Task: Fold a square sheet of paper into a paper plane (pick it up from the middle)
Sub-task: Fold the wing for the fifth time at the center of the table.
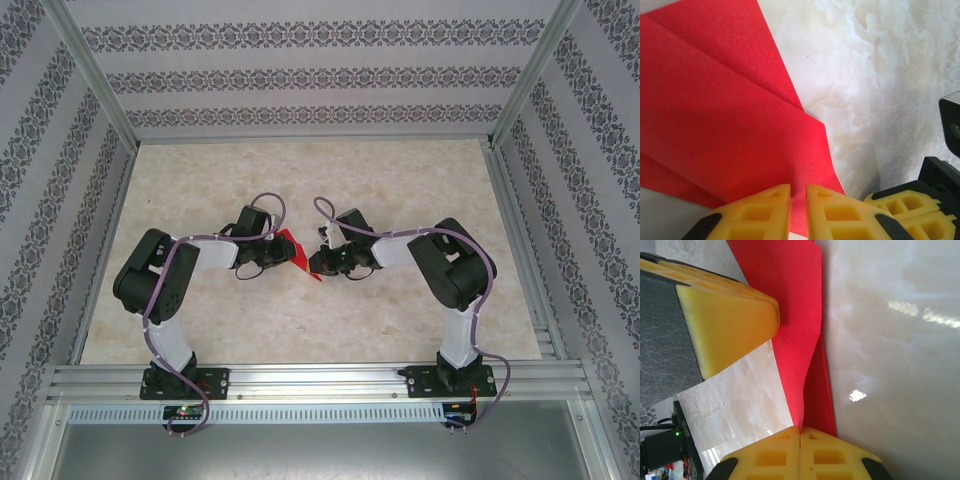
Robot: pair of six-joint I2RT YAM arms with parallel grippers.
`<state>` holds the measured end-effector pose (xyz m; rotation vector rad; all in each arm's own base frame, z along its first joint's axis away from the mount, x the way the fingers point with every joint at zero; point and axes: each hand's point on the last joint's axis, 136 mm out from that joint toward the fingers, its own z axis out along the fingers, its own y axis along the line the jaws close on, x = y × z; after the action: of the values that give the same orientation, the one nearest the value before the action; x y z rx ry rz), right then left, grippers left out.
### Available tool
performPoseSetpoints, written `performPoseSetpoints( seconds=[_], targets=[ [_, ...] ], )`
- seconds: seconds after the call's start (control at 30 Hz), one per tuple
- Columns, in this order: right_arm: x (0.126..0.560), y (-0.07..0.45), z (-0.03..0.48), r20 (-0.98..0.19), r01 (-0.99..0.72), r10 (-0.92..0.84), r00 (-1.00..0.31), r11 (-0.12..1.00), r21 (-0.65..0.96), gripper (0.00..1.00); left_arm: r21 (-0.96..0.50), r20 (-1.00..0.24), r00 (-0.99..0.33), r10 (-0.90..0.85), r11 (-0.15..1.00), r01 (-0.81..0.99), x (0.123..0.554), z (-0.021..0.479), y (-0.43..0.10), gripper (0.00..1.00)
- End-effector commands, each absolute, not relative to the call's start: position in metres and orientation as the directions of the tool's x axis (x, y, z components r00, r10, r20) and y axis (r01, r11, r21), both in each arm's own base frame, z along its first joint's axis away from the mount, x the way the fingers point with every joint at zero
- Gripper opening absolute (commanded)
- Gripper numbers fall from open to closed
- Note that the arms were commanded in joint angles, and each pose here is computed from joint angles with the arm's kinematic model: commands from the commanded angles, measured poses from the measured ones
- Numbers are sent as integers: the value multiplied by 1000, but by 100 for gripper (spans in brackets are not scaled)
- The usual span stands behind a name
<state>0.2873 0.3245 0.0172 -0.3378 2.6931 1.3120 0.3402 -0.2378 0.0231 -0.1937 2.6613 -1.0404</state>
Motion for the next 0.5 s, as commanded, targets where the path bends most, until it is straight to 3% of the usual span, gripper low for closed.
performPoseSetpoints(
  seconds=[0.0, 0.2, 0.47],
  targets=[
    [280, 312, -6, -137, -191, -134, -981, 653, 733, 3, -700, -278, -942, -189, 712, 63, 346, 48, -247, 19],
    [281, 313, -7, -115, -167, -123, -986, 650, 742, 2, -744, -320, -930, -180, 655, 130, 340, 72, -255, 23],
    [281, 311, -15, -69, -121, -105, -992, 671, 732, 0, -733, -293, -944, -150, 670, 120, 322, 55, -261, 21]
  ],
)
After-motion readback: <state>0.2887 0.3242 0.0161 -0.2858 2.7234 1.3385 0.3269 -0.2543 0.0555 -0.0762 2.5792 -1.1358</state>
